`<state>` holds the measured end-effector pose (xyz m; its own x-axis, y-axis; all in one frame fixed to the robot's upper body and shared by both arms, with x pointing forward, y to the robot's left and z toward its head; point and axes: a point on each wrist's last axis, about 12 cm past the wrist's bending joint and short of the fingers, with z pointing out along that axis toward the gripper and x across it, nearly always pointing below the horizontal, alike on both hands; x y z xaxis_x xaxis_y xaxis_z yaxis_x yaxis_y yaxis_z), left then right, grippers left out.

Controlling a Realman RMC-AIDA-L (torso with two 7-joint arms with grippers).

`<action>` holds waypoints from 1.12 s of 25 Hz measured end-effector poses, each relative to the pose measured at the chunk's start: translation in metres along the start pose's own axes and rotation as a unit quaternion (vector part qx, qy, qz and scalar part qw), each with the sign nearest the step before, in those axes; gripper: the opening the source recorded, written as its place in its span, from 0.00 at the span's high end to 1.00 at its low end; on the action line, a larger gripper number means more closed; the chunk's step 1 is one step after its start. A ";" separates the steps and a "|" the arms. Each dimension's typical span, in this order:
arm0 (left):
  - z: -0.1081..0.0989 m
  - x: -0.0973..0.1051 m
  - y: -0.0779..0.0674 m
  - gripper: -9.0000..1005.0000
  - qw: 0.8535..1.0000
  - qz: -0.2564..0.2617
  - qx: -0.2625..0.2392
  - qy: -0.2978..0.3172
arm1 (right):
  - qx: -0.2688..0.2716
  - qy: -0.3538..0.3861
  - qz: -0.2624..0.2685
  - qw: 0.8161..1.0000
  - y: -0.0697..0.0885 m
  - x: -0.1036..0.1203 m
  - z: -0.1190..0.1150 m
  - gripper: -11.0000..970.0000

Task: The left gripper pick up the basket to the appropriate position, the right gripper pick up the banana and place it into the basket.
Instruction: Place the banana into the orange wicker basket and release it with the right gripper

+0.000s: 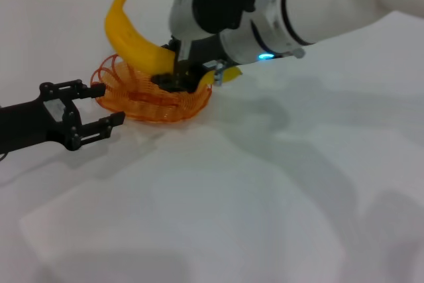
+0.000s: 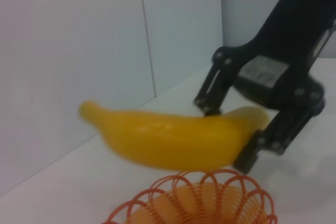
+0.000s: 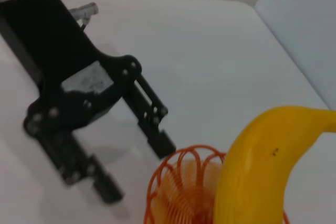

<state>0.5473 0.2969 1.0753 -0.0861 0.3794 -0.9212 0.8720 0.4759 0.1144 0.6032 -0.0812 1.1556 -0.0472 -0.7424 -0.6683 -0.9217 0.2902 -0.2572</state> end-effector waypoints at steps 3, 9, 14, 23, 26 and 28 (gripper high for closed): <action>0.002 0.000 -0.001 0.37 1.000 0.001 0.005 0.000 | 0.012 -0.007 -0.001 1.000 -0.001 -0.001 0.009 0.46; 0.003 -0.001 -0.001 0.37 1.000 0.001 0.006 0.000 | 0.027 -0.017 -0.006 0.999 0.005 0.002 0.021 0.46; 0.003 -0.001 -0.001 0.37 1.000 0.002 0.006 -0.001 | 0.036 -0.019 -0.011 0.999 0.007 0.004 0.025 0.45; 0.002 0.000 -0.001 0.37 1.000 -0.001 0.004 -0.002 | 0.041 -0.037 -0.011 0.998 0.014 0.002 0.030 0.44; -0.001 0.000 -0.001 0.37 1.000 -0.005 0.000 -0.007 | 0.041 -0.038 -0.010 0.998 0.015 0.003 0.028 0.43; -0.002 0.001 -0.002 0.37 1.000 -0.006 -0.002 -0.007 | 0.041 -0.042 -0.006 0.998 0.016 0.005 0.025 0.35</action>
<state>0.5449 0.2979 1.0747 -0.0905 0.3627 -0.9275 0.8690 0.4837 0.1044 0.5982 -0.0654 1.1307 -0.0017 -0.6937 -0.7203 -0.8873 0.3332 -0.3188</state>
